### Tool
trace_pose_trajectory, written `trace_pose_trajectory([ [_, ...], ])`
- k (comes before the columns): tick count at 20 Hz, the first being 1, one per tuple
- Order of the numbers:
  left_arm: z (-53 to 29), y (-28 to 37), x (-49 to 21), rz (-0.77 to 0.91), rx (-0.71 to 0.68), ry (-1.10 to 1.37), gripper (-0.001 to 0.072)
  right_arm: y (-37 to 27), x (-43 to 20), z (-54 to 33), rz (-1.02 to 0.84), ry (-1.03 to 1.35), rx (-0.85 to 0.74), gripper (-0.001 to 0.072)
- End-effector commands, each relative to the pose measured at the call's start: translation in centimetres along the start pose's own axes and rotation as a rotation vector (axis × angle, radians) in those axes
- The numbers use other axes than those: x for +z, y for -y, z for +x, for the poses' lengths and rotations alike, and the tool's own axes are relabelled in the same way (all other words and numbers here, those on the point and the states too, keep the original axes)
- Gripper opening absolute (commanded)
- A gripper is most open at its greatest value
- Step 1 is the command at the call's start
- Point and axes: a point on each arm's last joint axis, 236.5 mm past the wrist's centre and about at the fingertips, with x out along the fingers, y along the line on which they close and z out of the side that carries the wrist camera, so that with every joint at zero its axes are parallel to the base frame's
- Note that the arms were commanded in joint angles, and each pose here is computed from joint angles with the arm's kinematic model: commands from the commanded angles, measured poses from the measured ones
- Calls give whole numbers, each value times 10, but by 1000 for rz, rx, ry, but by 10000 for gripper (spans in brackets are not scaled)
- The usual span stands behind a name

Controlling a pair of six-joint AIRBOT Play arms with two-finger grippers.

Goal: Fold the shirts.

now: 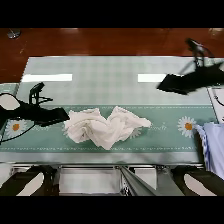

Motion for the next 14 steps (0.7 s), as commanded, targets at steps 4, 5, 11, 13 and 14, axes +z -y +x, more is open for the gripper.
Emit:
trace_pose_trajectory([
  [4,21,-10,-58,-43,-119,-214,702,58,-136,32,337,-63,59,612],
  [5,30,-8,-69,-61,-143,-225,702,48,-151,43,353,-86,103,612],
  [11,68,23,-44,-202,-363,15,700,5,-183,80,323,-144,180,611],
  [13,66,34,-35,-162,-394,57,309,-5,-184,83,327,-142,185,611],
  [14,64,37,-32,-133,-409,72,29,-15,-189,84,323,-163,202,611],
])
